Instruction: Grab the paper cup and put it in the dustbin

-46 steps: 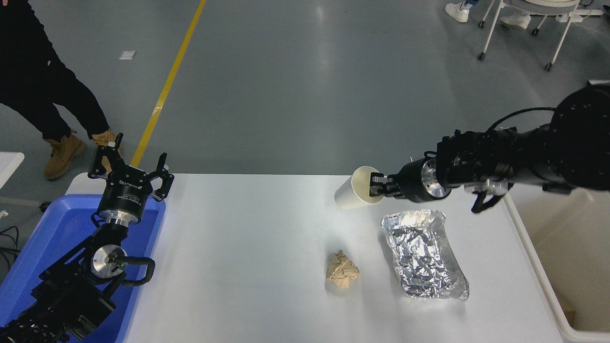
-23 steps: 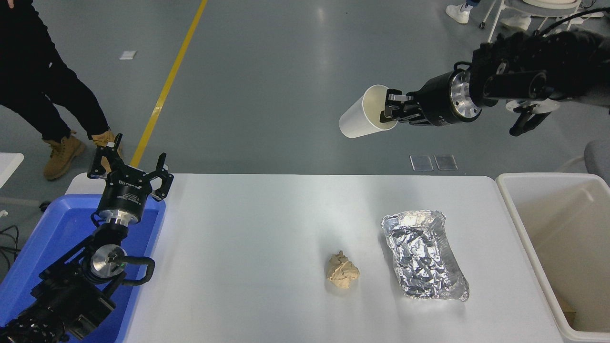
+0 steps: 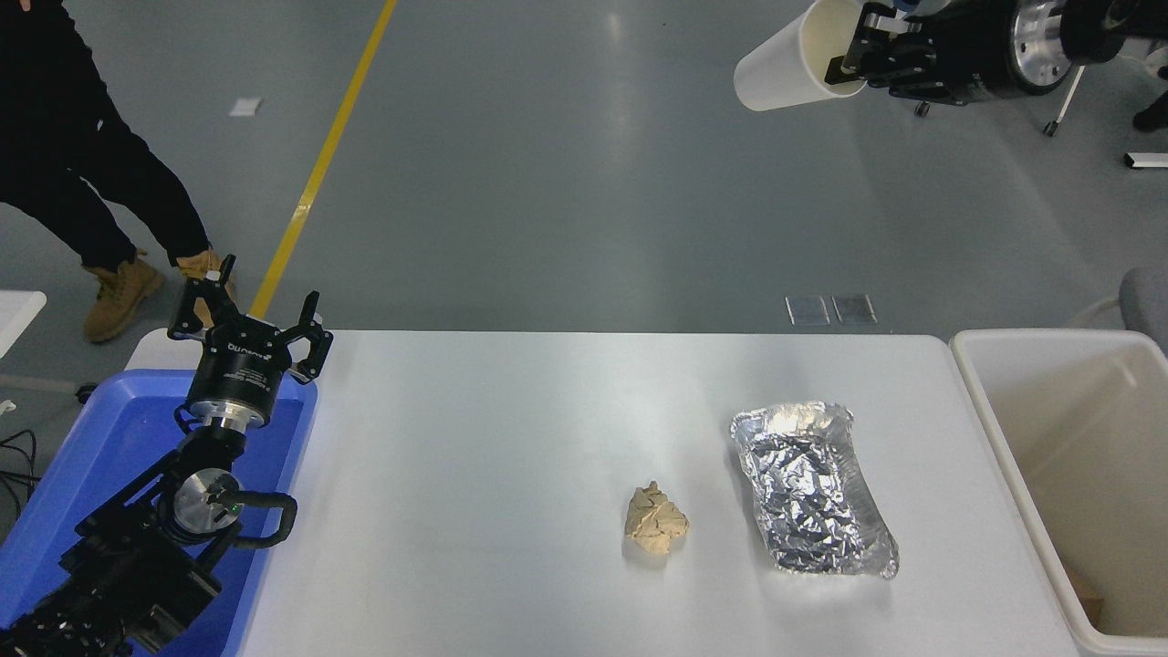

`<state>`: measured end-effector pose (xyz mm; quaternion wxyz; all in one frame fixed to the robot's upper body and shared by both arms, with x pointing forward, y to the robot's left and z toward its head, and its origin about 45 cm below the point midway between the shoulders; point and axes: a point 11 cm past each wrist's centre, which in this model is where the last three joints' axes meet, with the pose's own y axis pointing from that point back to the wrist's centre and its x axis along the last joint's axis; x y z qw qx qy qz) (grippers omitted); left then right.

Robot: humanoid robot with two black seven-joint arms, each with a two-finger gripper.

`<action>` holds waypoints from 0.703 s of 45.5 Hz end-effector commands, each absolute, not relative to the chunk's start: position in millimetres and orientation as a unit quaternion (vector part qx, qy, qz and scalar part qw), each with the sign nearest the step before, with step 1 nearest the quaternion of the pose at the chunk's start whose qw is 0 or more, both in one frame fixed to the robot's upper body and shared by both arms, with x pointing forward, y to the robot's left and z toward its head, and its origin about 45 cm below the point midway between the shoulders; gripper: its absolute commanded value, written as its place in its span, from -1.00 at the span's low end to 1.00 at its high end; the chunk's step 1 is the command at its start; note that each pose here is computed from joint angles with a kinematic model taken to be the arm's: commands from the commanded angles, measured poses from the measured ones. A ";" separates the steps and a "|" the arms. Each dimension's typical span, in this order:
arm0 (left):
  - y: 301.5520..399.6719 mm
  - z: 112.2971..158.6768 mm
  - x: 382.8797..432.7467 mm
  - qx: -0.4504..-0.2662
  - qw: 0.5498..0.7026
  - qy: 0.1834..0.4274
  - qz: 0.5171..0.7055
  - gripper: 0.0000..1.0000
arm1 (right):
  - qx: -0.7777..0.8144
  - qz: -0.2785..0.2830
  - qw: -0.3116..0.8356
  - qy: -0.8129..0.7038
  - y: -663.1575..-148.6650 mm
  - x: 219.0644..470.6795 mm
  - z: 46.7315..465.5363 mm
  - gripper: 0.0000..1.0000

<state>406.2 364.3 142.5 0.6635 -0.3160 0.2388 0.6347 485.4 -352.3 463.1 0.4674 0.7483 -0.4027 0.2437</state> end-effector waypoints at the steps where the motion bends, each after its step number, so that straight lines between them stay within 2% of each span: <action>1: 363.9 142.8 406.4 -0.316 0.664 0.239 0.634 0.96 | 0.682 0.227 0.496 -0.488 -465.4 478.1 445.9 -1.00; 11: 364.6 142.7 406.3 -0.317 0.663 0.239 0.635 0.96 | 0.605 0.200 0.547 -0.544 -549.0 447.6 383.1 -1.00; 19: 364.2 142.9 406.4 -0.317 0.664 0.239 0.634 0.96 | 0.529 0.113 0.567 -0.621 -602.0 414.8 331.7 -1.00; 24: 364.3 142.5 406.2 -0.316 0.664 0.239 0.635 0.96 | 0.487 0.070 0.589 -0.641 -623.8 391.2 300.6 -1.00; 32: 364.2 143.0 406.4 -0.317 0.663 0.239 0.634 0.96 | 0.445 0.044 0.603 -0.661 -636.5 366.8 262.1 -1.00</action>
